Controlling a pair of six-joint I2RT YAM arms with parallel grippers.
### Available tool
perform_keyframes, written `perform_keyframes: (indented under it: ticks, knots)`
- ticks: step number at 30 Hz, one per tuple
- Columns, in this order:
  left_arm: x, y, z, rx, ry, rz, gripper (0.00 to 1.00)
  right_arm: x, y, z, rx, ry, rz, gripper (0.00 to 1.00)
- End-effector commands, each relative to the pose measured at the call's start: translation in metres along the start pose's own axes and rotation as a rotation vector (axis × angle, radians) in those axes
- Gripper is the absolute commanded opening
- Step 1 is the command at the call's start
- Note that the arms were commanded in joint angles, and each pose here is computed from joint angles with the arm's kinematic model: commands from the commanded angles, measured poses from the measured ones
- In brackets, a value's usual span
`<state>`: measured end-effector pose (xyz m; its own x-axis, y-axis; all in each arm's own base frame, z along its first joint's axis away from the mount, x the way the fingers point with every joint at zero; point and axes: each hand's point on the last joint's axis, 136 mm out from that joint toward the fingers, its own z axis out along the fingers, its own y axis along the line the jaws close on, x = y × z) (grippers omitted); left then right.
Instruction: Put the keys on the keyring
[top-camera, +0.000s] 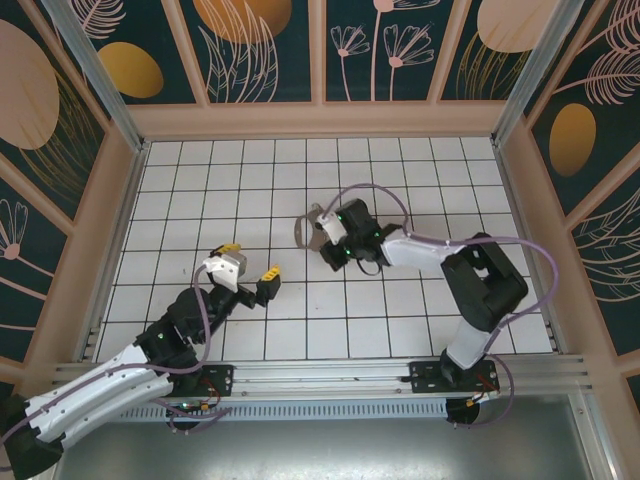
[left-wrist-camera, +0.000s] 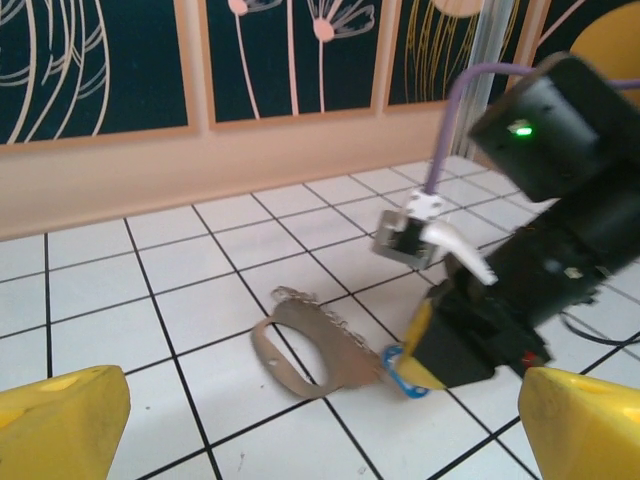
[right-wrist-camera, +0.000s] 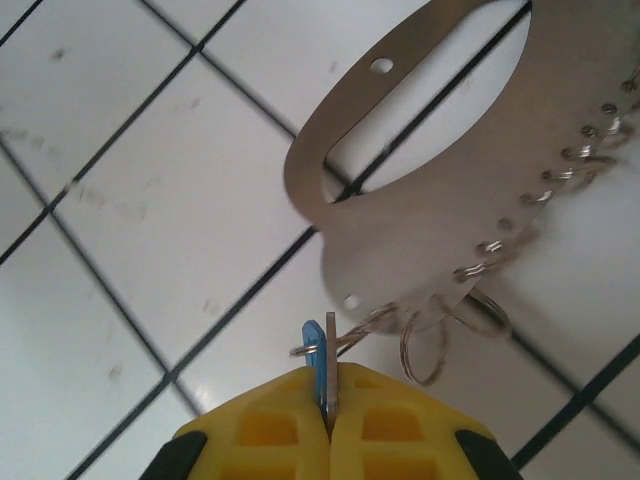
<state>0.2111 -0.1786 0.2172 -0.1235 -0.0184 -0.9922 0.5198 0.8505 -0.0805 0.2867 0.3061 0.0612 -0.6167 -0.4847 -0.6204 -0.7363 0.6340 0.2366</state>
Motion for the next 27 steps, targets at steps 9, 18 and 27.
perform_keyframes:
  ticks: [9,18,27]
  knots:
    - [-0.024,-0.009,0.017,0.007,-0.066,-0.137,0.99,0.013,0.032,-0.030,-0.069,-0.204,0.158,0.25]
    - [-0.015,-0.006,0.040,-0.062,-0.034,-0.263,0.99,-0.031,-0.014,-0.143,0.290,-0.517,0.037,0.99]
    - [0.001,0.092,0.036,-0.420,-0.114,-0.187,0.99,-0.024,-0.117,-0.240,0.611,-0.873,0.118,0.99]
